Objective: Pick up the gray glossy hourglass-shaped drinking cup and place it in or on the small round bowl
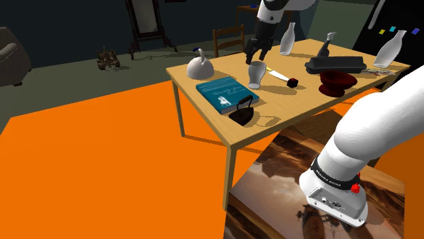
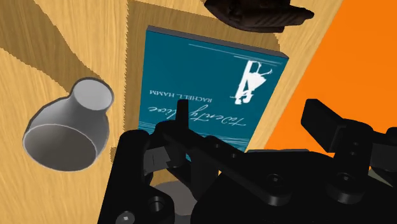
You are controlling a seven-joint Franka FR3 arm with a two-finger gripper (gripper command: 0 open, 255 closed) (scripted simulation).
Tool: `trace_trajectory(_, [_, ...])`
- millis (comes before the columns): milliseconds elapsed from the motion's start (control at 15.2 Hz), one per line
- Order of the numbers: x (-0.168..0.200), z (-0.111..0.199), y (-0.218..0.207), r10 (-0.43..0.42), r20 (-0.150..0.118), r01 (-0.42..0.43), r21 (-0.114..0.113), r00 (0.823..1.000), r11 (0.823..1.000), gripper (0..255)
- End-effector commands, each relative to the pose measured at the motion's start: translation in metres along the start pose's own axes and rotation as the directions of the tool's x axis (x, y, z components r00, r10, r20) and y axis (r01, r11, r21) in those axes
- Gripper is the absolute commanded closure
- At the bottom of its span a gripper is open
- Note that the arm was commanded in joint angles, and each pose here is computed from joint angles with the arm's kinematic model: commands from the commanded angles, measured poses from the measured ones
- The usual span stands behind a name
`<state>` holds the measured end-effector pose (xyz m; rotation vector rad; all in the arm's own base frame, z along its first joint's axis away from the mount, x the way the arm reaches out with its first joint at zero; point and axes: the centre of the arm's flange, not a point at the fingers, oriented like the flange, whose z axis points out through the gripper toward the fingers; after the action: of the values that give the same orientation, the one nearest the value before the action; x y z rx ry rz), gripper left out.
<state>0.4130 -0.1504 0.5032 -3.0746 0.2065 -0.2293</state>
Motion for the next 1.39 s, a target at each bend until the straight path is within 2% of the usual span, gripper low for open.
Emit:
trace_trajectory(0, [0.013,0.011,0.02,0.009,-0.008,-0.009,0.002,1.0,1.0,0])
trace_trajectory(990, [0.099,0.098,0.174,0.081,-0.058,-0.08,0.028,0.995,0.996,0])
trace_trajectory(1320, [0.104,0.123,0.18,0.084,-0.06,-0.082,0.029,0.995,0.996,0])
